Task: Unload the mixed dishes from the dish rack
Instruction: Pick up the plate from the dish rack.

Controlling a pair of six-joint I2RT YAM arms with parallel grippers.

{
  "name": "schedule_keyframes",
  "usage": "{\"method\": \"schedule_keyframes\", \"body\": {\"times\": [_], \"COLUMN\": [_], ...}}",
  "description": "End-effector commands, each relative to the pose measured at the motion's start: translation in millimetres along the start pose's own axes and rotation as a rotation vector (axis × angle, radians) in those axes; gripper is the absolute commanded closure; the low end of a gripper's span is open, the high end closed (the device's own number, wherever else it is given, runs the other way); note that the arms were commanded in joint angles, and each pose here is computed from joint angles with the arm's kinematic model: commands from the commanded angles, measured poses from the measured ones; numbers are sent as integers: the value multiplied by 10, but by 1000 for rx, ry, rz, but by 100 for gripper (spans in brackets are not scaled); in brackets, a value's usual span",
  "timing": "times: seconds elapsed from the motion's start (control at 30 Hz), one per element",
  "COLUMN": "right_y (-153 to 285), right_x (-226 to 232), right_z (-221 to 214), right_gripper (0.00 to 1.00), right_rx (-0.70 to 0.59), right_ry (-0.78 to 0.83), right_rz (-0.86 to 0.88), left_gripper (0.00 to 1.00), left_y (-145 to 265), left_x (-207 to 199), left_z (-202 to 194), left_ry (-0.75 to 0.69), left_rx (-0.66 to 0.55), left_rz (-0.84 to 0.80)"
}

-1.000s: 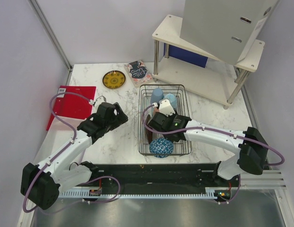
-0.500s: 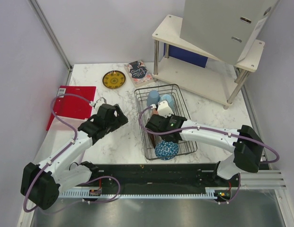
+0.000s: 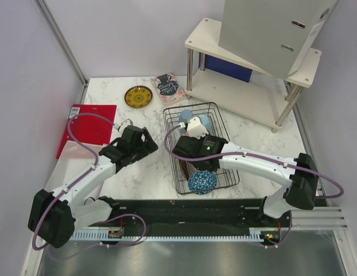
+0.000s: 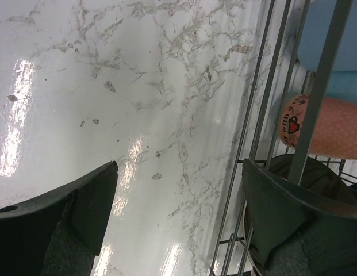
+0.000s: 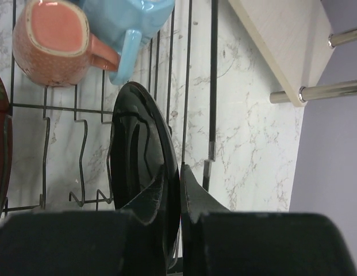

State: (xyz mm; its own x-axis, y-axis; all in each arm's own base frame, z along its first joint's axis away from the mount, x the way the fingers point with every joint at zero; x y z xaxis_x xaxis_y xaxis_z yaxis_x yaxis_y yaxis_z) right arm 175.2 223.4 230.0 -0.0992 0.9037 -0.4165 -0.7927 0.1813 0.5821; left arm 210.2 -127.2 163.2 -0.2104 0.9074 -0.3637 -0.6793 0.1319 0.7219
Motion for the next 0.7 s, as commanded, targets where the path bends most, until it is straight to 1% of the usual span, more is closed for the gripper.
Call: {"method": "schedule_keyframes", "body": {"times": [0.0, 0.17, 0.2, 0.27, 0.3, 0.37, 0.4, 0.43, 0.47, 0.5, 0.53, 0.57, 0.6, 0.63, 0.67], "right_y": [359, 597, 651, 623, 680, 630, 701, 710, 625, 712, 713, 661, 711, 715, 671], "right_x": [-157, -494, -587, -647, -735, -734, -813, -830, -764, -838, -841, -786, -808, -789, -760], "right_z": [413, 597, 616, 556, 589, 484, 530, 520, 409, 477, 469, 402, 454, 459, 435], "right_gripper": [100, 100, 100, 100, 100, 100, 100, 100, 100, 100, 100, 100, 100, 100, 100], "right_rx": [-114, -190, -212, -221, -259, -253, -298, -308, -272, -327, -332, -299, -322, -315, -303], "right_ry": [-144, -259, -303, -338, -414, -449, -540, -578, -581, -676, -707, -707, -768, -781, -792], "right_rz": [72, 97, 114, 120, 156, 214, 280, 328, 403, 490, 538, 620, 684, 735, 763], "left_gripper": [5, 2, 1, 1, 1, 1, 1, 1, 1, 1, 1, 1, 1, 1, 1], "left_y": [28, 108, 132, 178, 222, 274, 312, 370, 415, 473, 583, 581, 707, 752, 739], "left_x": [-151, -209, -220, -253, -268, -304, -341, -355, -427, -488, -530, -546, -678, -711, -710], "left_z": [135, 243, 259, 301, 321, 358, 370, 370, 422, 408, 437, 373, 415, 407, 356], "left_ry": [37, 12, 6, 7, 9, 11, 2, 1, 8, -11, -14, -27, -49, -60, -67], "left_rx": [-36, -75, -81, -94, -103, -123, -126, -140, -176, -170, -206, -202, -242, -257, -244], "left_rz": [-49, -72, -83, -102, -119, -155, -196, -239, -306, -391, -467, -540, -700, -766, -802]}}
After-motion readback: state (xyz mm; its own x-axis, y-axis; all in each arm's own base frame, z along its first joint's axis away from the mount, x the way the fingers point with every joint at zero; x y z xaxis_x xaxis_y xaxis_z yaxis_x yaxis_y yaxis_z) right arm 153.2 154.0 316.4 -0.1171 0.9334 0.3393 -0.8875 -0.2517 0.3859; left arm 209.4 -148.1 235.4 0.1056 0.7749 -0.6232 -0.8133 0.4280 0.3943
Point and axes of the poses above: each gripper's point midway between its finger pads, its own y axis back along the fingers, its own x axis along the line the jaws close on, z = x × y, the point moved 8 cm from there along y, back along the fingers, and after that the axes turned 7 degrees about -y, right-handed, at the moved point
